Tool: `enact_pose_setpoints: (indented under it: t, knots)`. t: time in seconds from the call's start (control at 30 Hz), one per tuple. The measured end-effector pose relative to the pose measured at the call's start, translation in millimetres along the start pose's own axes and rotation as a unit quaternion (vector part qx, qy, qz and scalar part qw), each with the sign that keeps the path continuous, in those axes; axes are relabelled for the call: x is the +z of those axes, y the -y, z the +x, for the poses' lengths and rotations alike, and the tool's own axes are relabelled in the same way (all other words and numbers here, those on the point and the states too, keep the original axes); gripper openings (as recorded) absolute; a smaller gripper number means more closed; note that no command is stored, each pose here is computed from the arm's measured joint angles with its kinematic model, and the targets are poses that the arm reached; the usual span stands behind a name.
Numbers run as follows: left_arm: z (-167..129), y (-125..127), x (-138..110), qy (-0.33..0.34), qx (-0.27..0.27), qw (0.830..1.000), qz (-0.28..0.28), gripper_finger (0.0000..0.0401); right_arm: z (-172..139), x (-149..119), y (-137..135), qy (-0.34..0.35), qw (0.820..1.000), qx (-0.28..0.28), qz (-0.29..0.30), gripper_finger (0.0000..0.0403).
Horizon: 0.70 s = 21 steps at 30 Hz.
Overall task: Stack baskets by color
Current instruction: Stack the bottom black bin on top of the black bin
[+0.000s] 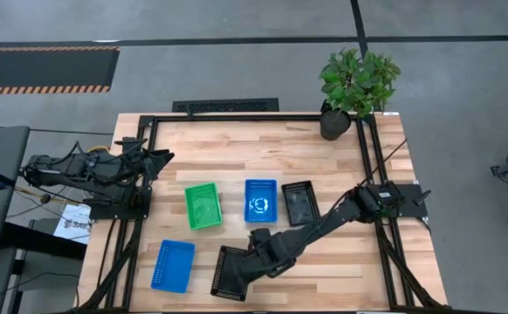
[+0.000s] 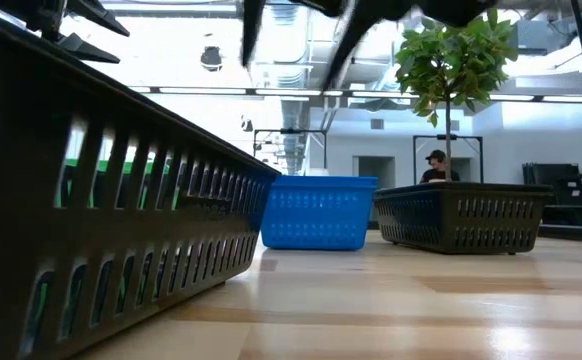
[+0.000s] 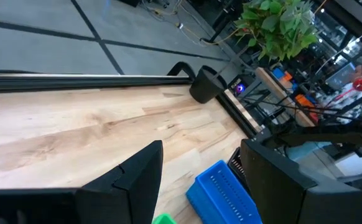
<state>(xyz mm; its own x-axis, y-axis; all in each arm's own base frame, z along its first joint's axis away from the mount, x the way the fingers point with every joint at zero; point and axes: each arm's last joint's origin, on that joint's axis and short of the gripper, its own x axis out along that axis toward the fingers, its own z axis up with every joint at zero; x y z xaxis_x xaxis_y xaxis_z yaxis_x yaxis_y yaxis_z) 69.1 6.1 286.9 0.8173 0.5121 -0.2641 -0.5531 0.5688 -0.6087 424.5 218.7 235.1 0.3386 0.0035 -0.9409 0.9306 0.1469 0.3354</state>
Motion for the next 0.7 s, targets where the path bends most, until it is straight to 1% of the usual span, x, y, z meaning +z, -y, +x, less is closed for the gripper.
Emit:
enact_pose_setpoints:
  t: [0.1, 0.27, 0.7]
  knots:
    - [0.0, -0.1, -0.1, -0.001, 0.0, 1.0, 0.004, 0.0203, 2.4, -2.9, 5.4, 0.006, 1.0, -0.018, 0.02, 0.0198]
    - [0.0, -0.5, -0.5, -0.002, 0.002, 1.0, 0.018, 0.0203, 2.5, -2.3, 4.2, 0.008, 1.0, -0.013, 0.025, 0.0195]
    - [0.0, -1.2, -1.0, -0.004, 0.005, 1.0, 0.021, 0.0203, 3.2, 0.7, 1.6, 0.031, 0.999, 0.003, 0.025, 0.0193]
